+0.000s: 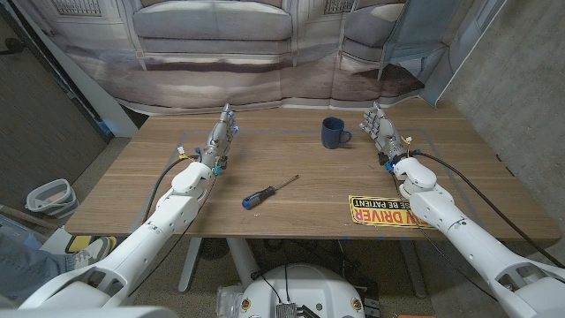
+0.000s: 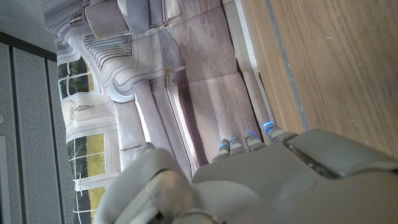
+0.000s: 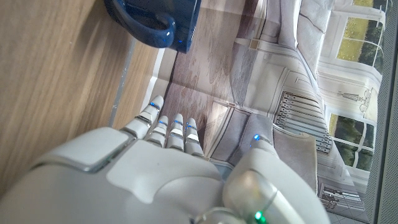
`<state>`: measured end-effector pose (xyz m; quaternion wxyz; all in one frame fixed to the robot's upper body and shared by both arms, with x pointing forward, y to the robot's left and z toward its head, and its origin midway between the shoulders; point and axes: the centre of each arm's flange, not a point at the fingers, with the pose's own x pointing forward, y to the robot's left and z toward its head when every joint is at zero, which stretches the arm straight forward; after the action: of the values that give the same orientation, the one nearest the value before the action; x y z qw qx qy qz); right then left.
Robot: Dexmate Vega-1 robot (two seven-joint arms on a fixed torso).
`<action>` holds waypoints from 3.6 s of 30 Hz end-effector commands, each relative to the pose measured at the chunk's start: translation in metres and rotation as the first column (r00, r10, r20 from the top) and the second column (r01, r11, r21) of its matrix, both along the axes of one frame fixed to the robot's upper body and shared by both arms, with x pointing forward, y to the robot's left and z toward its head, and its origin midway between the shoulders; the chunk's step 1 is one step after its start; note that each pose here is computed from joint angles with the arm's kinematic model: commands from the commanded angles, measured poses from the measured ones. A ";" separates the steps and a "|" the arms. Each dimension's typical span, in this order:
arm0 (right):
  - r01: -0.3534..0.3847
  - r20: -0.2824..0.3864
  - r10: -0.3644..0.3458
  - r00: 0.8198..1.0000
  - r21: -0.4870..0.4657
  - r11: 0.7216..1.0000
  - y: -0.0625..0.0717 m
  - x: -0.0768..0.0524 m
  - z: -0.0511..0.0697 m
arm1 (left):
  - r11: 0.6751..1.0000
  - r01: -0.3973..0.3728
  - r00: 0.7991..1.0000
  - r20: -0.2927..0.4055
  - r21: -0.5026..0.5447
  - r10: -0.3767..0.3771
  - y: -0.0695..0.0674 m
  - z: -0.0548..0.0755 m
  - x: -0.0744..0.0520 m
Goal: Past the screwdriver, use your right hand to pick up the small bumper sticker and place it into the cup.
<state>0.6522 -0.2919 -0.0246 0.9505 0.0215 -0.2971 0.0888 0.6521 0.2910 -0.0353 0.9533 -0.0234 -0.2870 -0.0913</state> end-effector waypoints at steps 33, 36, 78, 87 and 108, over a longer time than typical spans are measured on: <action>-0.009 0.103 0.009 0.995 0.001 1.000 -0.004 -0.037 0.002 | 0.999 -0.020 0.999 -0.024 0.047 0.021 -0.008 0.012 -0.001; -0.008 0.112 0.007 0.994 0.002 1.000 -0.005 -0.040 0.002 | 0.999 -0.023 1.000 -0.017 0.048 0.024 -0.007 0.015 -0.001; 0.005 0.180 0.003 0.984 -0.044 0.999 -0.016 -0.084 -0.010 | 0.996 -0.046 0.999 -0.003 0.074 0.046 -0.002 0.022 -0.018; 0.008 0.192 0.005 0.981 -0.066 0.998 -0.019 -0.094 -0.016 | 0.995 -0.049 0.999 -0.016 0.083 0.050 -0.003 0.017 -0.024; 0.131 0.249 -0.071 0.966 -0.233 0.964 -0.012 -0.114 -0.015 | 0.997 -0.043 0.999 -0.001 0.062 0.043 -0.004 0.017 -0.028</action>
<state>0.5512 -0.3068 -0.0416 0.9134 -0.0667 -0.3915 0.0889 0.6249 0.2879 -0.0183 0.9575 0.0234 -0.2762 -0.0798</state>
